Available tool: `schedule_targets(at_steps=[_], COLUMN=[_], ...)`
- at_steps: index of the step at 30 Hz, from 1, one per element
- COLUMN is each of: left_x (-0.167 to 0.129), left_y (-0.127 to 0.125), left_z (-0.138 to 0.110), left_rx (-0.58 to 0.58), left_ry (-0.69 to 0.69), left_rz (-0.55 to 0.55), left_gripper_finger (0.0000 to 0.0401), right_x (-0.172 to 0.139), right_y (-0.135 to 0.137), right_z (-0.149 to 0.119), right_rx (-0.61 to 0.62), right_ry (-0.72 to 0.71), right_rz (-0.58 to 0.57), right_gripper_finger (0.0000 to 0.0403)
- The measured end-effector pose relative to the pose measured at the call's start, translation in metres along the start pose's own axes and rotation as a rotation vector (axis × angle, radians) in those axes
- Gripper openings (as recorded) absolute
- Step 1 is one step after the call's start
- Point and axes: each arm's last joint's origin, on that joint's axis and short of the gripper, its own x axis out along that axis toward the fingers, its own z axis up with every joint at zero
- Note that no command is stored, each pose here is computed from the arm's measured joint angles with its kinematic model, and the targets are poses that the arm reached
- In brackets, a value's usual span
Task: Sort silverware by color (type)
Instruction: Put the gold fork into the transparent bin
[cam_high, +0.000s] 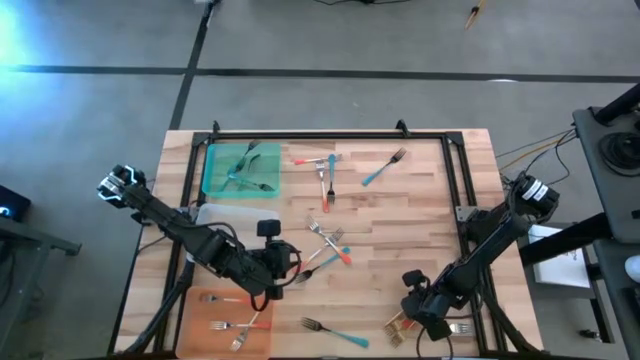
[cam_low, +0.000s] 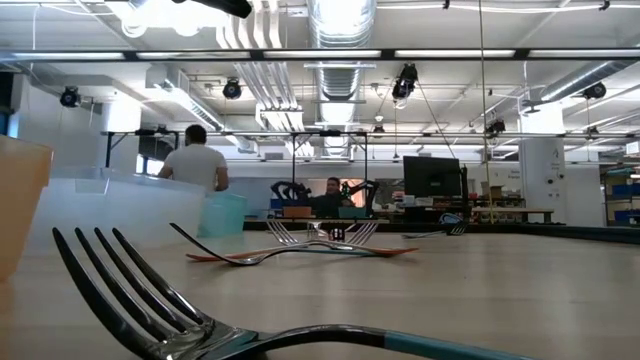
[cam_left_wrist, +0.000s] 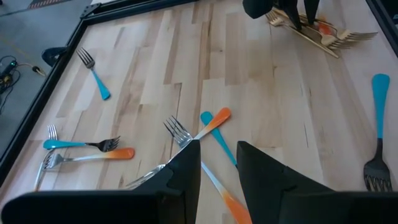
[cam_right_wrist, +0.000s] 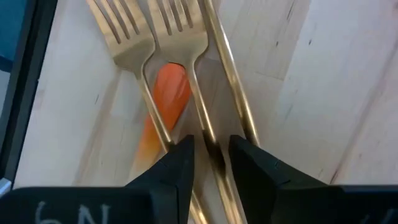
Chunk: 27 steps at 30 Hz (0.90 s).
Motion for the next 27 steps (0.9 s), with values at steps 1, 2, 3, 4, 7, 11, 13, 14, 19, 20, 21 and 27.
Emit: schedule_targets(at_steps=[1, 2, 3, 4, 7, 11, 13, 14, 19, 20, 21, 27], left_x=[0.0, 0.0, 0.0, 0.0, 0.0, 0.0, 0.0, 0.0, 0.0, 0.0, 0.0, 0.0], left_y=[0.0, 0.0, 0.0, 0.0, 0.0, 0.0, 0.0, 0.0, 0.0, 0.0, 0.0, 0.0], left_z=[0.0, 0.0, 0.0, 0.0, 0.0, 0.0, 0.0, 0.0, 0.0, 0.0, 0.0, 0.0], left_rx=[0.0, -0.001, -0.001, -0.001, -0.001, -0.003, -0.003, -0.003, -0.003, -0.003, -0.003, -0.002], left_ry=[0.0, -0.001, -0.001, -0.001, -0.001, -0.003, -0.003, -0.003, -0.003, -0.003, -0.003, -0.003], left_rz=[0.0, 0.0, 0.0, 0.0, 0.0, -0.001, -0.001, -0.001, -0.001, -0.001, -0.001, -0.001], left_gripper_finger=[0.0087, 0.0087, 0.0087, 0.0087, 0.0087, 0.0087, 0.0087, 0.0087, 0.0087, 0.0087, 0.0087, 0.0087], right_x=[0.002, 0.004, 0.005, 0.006, 0.006, 0.003, 0.001, 0.001, 0.0, 0.0, 0.0, -0.008], right_y=[0.0, -0.001, -0.001, -0.001, -0.002, -0.001, -0.001, -0.002, -0.002, -0.002, -0.002, -0.001], right_z=[0.0, -0.001, -0.001, -0.001, -0.001, 0.0, 0.001, 0.001, 0.001, 0.001, 0.001, 0.001], right_rx=[0.001, 0.001, 0.001, 0.001, 0.015, 0.015, 0.016, 0.016, 0.014, 0.012, 0.01, -0.004], right_ry=[0.004, 0.009, 0.013, 0.011, -0.002, -0.018, -0.024, -0.027, -0.029, -0.029, -0.029, -0.04], right_rz=[-0.005, -0.01, -0.017, -0.026, -0.043, -0.043, -0.042, -0.044, -0.046, -0.046, -0.046, -0.016], right_gripper_finger=[0.0096, 0.0095, 0.0095, 0.0095, 0.0095, 0.0084, 0.0071, 0.0062, 0.0021, 0.0018, 0.0016, 0.0015])
